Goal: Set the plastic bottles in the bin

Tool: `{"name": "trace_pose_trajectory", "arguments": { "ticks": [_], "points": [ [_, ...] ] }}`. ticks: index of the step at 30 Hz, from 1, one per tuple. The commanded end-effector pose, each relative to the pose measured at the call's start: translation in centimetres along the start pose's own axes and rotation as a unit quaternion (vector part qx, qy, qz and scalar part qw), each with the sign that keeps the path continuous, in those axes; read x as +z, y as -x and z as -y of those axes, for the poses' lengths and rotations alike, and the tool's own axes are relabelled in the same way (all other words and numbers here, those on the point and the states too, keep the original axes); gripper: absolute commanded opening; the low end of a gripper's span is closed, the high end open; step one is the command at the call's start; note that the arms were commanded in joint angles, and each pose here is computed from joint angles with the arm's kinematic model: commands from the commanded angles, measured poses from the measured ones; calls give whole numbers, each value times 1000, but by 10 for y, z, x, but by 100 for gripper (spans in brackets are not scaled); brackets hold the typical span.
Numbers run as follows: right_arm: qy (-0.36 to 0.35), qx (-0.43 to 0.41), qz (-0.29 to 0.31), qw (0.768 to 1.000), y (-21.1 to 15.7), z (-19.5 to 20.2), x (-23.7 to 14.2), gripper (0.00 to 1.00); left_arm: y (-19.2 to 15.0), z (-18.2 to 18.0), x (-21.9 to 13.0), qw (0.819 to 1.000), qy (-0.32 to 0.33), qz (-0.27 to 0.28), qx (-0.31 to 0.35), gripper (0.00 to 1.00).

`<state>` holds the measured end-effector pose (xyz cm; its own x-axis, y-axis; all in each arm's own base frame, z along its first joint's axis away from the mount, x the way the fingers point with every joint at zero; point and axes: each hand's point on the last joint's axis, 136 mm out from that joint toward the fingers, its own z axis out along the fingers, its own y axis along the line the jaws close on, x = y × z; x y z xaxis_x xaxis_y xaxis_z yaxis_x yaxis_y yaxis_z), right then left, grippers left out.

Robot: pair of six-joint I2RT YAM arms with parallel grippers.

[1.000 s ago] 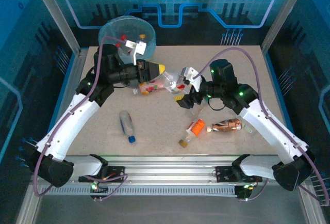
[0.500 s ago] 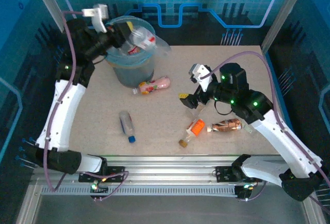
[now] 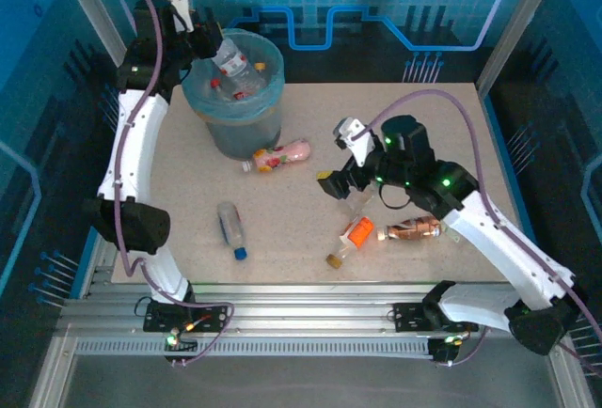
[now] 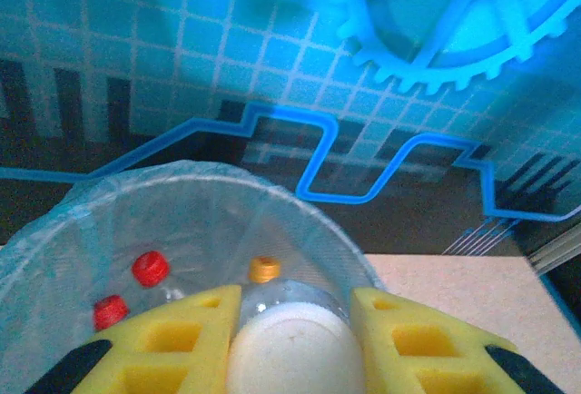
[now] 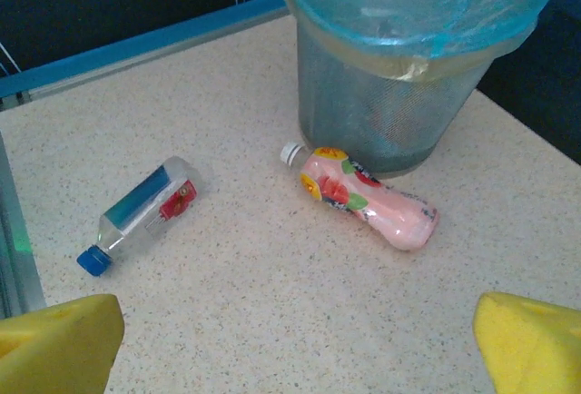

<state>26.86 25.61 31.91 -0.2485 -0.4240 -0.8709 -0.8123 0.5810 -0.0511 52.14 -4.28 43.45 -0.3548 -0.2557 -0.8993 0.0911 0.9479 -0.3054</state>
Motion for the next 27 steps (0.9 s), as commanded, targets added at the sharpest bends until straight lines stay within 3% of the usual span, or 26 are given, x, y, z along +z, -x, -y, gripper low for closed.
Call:
{"name": "trace_pose_trajectory", "arguments": {
  "ticks": [1,7,16,23,27],
  "points": [
    [18,-6,7,1000,13,-9,1,100,10,0,-10,1000,6,8,17,0],
    [39,-16,5,999,15,-23,9,100,20,6,-9,1000,-11,26,-3,0],
    [38,-30,-10,999,4,-25,16,100,48,-15,-26,996,55,70,25,0],
    [38,-36,-12,999,7,-26,15,100,34,-42,-20,989,125,24,78,0],
    [41,-35,-19,998,3,-28,18,100,23,-44,-17,988,128,-2,88,0]
  ]
}}
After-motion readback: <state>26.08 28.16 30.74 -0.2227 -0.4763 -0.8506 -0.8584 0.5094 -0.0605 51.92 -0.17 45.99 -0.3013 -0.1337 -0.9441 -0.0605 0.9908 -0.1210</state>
